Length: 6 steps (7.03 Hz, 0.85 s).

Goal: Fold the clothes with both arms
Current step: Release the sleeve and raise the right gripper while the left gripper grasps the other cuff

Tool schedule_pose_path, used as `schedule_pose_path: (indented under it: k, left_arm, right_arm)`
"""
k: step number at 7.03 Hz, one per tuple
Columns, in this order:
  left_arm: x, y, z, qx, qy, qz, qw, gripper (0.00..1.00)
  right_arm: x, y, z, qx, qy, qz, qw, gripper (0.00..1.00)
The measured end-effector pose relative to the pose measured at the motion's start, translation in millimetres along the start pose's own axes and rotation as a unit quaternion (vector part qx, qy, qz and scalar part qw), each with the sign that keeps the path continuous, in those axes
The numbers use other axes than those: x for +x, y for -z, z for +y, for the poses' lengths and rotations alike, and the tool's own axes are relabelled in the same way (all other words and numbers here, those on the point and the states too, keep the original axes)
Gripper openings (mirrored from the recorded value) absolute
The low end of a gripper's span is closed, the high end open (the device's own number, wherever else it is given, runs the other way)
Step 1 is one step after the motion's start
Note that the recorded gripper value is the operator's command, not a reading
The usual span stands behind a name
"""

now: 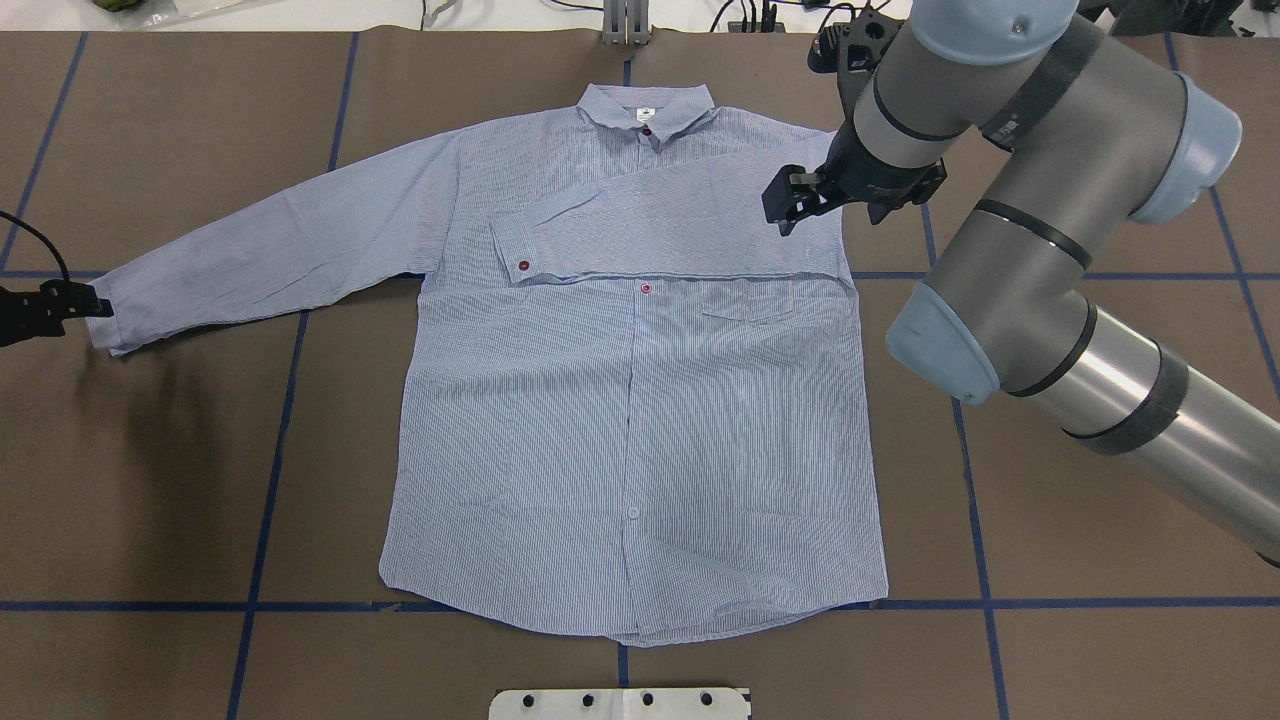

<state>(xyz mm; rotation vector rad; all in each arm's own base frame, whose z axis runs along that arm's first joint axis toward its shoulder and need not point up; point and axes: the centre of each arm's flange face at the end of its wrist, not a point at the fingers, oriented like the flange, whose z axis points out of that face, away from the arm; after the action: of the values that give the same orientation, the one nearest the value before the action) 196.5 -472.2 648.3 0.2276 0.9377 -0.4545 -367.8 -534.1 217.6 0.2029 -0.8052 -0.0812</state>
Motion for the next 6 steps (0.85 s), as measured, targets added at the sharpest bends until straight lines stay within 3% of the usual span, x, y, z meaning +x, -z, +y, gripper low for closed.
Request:
schedule_pose_path:
  k: [3,6]
  left_arm:
    - [-1.7,-7.2,-0.6,0.0,0.002,-0.006,1.0,0.38]
    - [2.7,-11.7,-4.1,0.0,0.002,-0.005,1.0,0.0]
  right_arm:
    - [0.3,-1.7,0.2,-0.002,-0.001,0.001,1.0,1.0]
    - [1.4,-1.2,-0.5,-0.001,-0.001,0.001,1.0,1.0]
